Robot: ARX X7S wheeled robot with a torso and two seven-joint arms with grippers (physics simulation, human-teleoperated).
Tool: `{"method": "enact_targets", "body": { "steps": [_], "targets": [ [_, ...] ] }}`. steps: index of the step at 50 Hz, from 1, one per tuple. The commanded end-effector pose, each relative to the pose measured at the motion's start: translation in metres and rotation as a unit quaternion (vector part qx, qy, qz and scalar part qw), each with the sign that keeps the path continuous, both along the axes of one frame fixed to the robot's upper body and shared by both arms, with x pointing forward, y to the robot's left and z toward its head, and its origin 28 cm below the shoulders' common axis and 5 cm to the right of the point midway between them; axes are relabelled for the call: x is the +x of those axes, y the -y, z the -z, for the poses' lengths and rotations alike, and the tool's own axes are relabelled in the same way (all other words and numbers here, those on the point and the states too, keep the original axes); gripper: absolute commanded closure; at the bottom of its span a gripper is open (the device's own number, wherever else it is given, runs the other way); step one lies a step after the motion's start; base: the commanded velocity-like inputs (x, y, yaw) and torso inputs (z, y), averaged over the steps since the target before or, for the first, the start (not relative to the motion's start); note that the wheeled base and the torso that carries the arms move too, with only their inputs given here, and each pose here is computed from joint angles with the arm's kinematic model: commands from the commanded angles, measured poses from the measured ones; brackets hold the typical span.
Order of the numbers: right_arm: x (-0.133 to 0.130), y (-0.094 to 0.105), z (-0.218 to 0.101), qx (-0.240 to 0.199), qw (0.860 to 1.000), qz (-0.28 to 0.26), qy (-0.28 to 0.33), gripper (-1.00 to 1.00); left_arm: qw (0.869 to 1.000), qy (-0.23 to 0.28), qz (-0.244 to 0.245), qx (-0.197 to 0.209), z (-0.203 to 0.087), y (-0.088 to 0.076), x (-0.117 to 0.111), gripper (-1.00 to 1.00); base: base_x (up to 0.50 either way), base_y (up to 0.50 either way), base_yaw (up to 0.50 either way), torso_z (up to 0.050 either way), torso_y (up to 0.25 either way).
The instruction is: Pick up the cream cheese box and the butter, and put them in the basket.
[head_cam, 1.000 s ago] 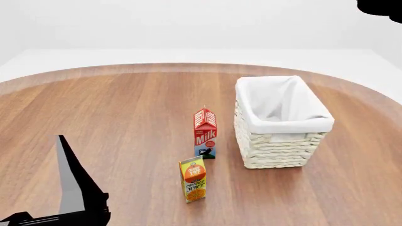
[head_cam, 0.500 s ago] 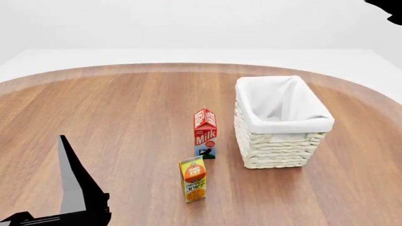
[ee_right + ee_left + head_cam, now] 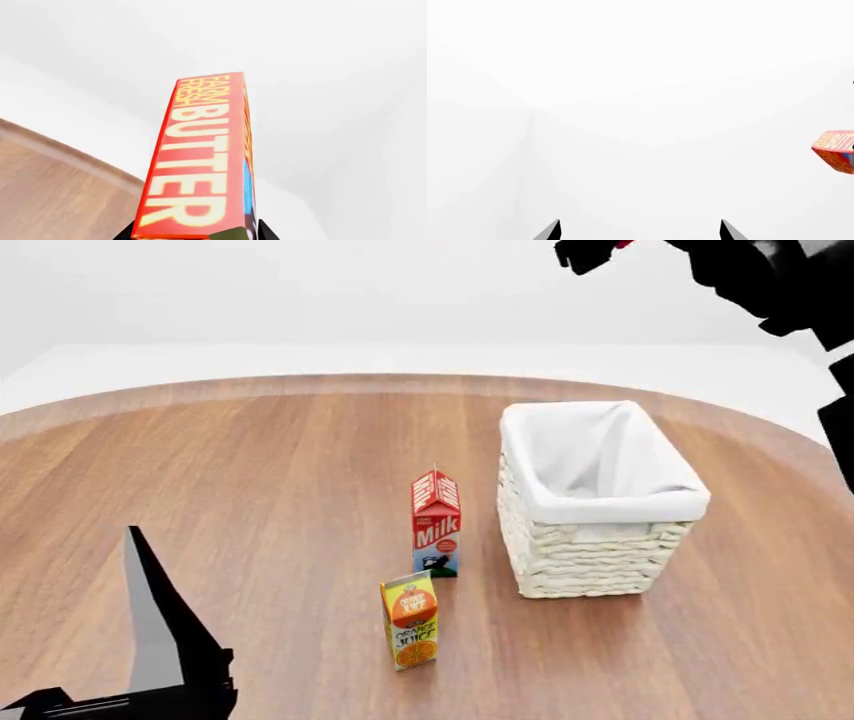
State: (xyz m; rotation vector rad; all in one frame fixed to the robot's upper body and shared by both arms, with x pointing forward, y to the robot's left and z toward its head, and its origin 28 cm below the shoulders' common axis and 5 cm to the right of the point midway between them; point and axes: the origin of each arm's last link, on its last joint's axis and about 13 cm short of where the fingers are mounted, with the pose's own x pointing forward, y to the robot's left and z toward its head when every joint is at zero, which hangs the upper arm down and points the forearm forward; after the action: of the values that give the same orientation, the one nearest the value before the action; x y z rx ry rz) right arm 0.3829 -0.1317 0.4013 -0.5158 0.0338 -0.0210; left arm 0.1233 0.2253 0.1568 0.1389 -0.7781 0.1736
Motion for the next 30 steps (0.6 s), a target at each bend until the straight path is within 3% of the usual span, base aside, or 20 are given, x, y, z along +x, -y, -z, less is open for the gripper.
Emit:
{"method": "enact_targets", "body": {
  "steps": [1,30],
  "targets": [
    [0.0,-0.008,0.005,-0.039,0.999,-0.014,0.006,1.0,1.0,0.019,-0.005,0.004,-0.003,-0.001,-0.001,-1.0,0.0,0.0,0.0,0.0,0.01],
    [-0.003,0.006,0.043,-0.048,0.997,-0.016,-0.051,1.0,1.0,0.019,-0.005,0.006,-0.003,-0.001,-0.002,-1.0,0.0,0.0,0.0,0.001,0.001]
  ]
}}
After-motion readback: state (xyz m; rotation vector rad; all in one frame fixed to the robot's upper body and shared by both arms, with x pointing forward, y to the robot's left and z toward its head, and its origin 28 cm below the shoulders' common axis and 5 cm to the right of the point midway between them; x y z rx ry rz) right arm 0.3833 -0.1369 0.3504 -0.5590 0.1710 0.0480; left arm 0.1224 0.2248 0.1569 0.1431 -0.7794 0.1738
